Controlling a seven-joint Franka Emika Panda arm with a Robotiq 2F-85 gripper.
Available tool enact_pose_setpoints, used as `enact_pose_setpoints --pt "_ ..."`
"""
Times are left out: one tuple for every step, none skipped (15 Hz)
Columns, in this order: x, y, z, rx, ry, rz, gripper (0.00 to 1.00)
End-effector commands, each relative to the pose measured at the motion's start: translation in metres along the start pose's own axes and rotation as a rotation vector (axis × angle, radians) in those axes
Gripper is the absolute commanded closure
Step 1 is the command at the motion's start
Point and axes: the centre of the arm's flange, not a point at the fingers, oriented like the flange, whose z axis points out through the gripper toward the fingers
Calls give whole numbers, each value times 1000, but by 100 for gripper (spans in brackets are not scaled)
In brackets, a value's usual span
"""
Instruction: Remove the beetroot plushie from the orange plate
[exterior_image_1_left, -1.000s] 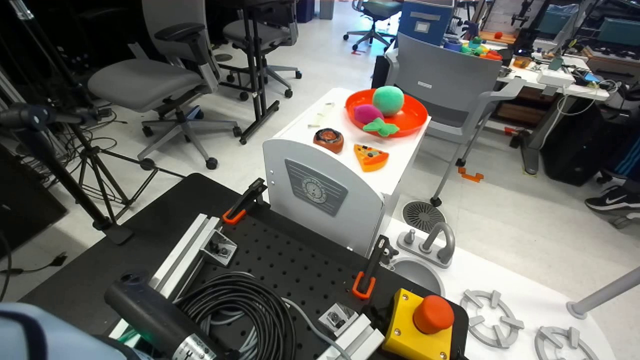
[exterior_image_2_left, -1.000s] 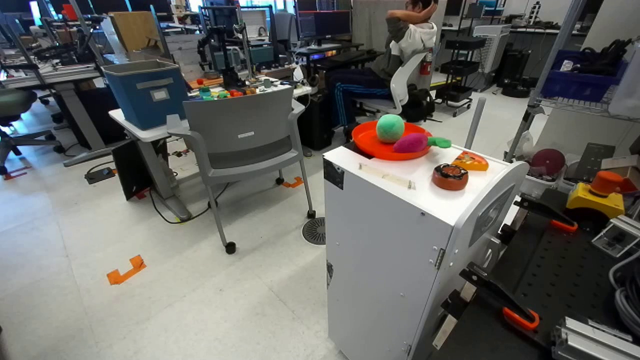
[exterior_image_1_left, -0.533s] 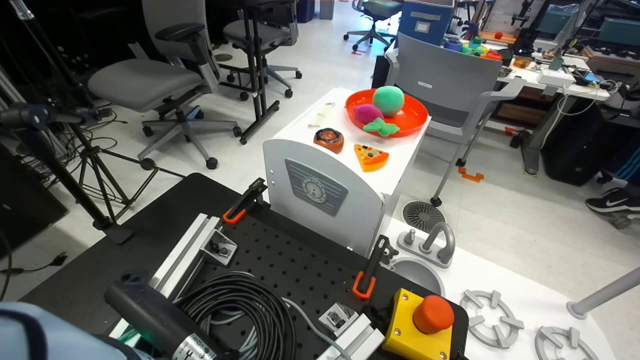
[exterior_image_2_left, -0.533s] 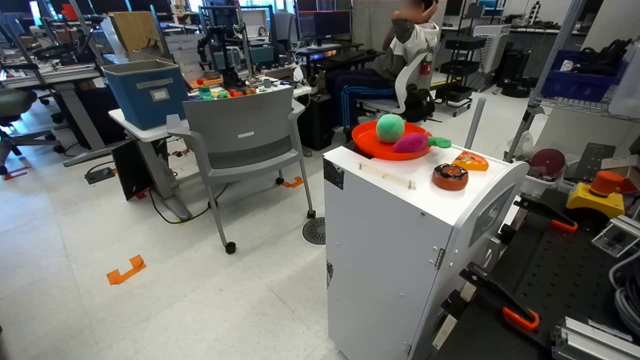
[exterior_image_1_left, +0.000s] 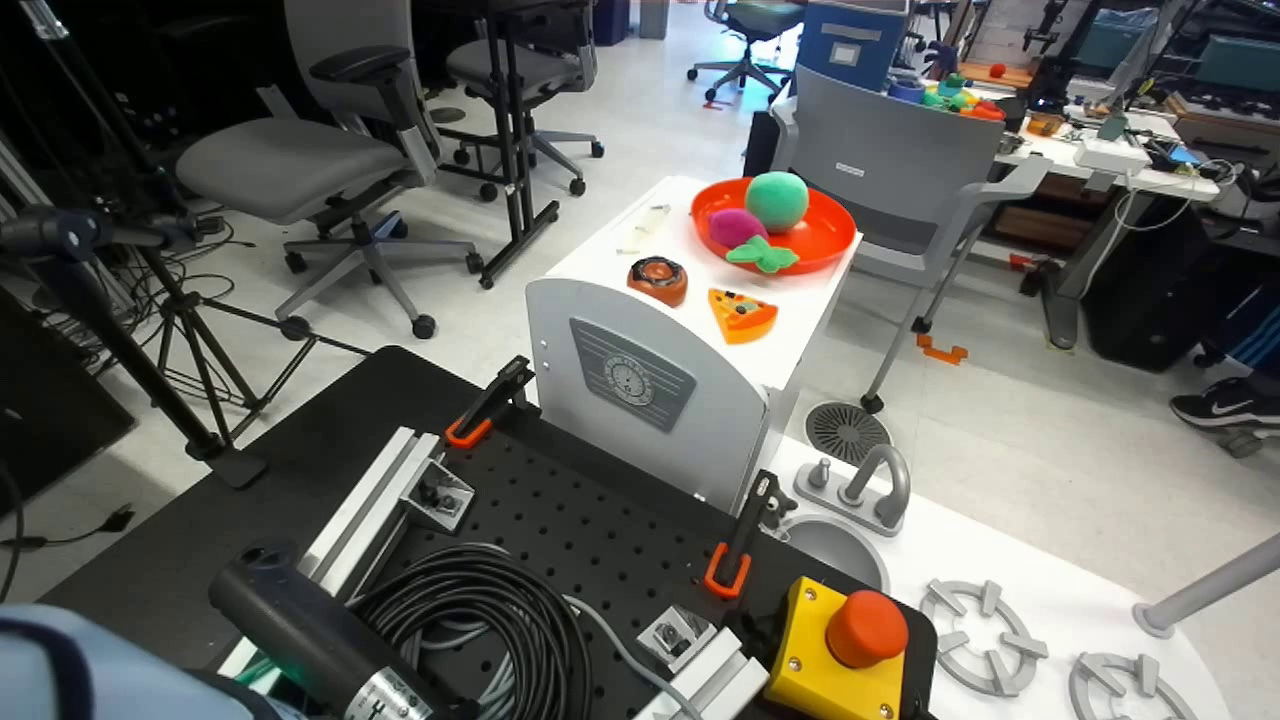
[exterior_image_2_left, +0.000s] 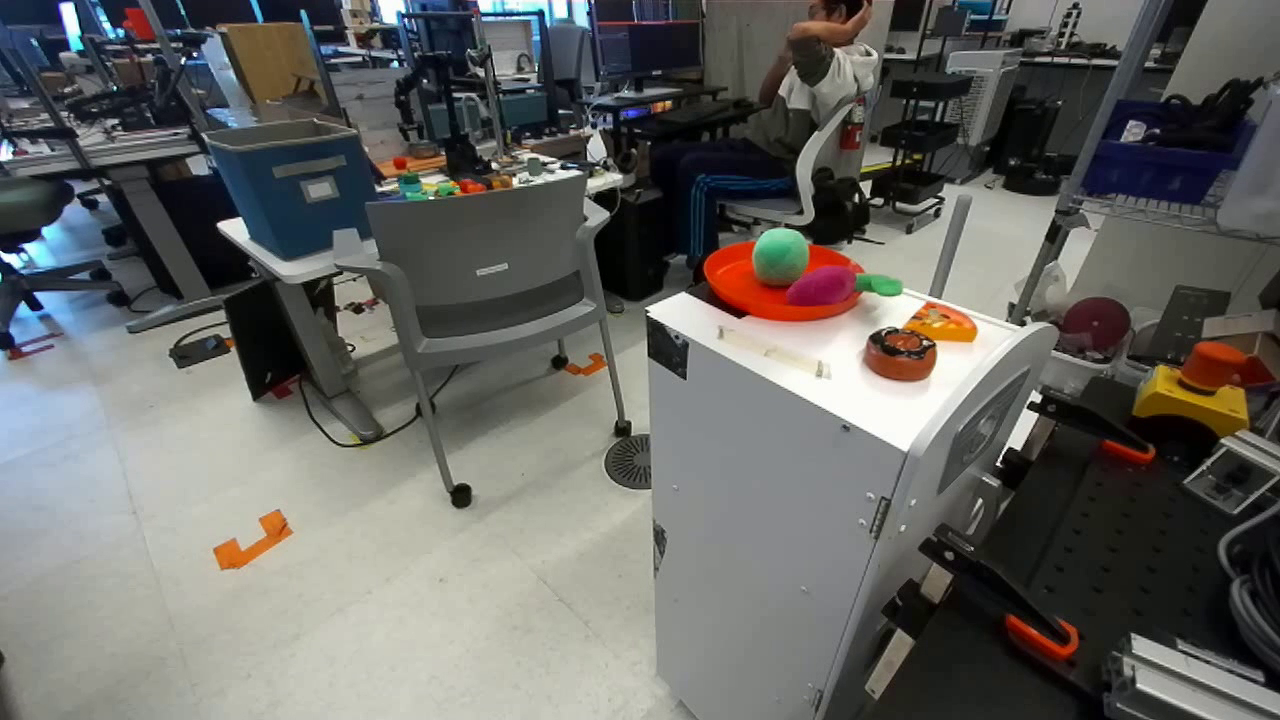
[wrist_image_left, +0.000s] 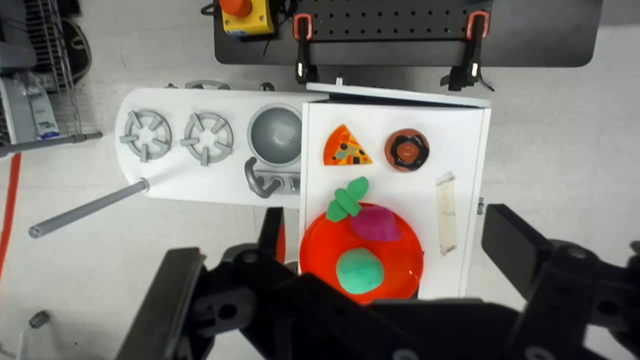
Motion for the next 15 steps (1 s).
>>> enact_pose_setpoints --pt "7 3 -4 84 60 -109 0" --pt "6 3 -5 112 52 -171 0" --pt "6 4 -4 137 31 -215 0" --pt "5 5 -4 164 17 -260 0" --pt "4 6 -4 185 2 -291 0" --pt "1 9 -2 183 -50 -316 0" --pt "0 2 3 151 3 -253 0" --pt "-3 4 5 158 -22 -274 0" --pt "-4 5 6 162 -31 -284 0" --pt "-5 6 6 163 -36 -289 0" --pt "-5 5 6 164 -39 -293 0" --pt "-5 5 7 155 -33 -271 0" --pt "-5 4 9 147 -27 -250 0" --pt "-4 4 12 132 -12 -212 0" --pt "0 4 15 116 11 -166 0"
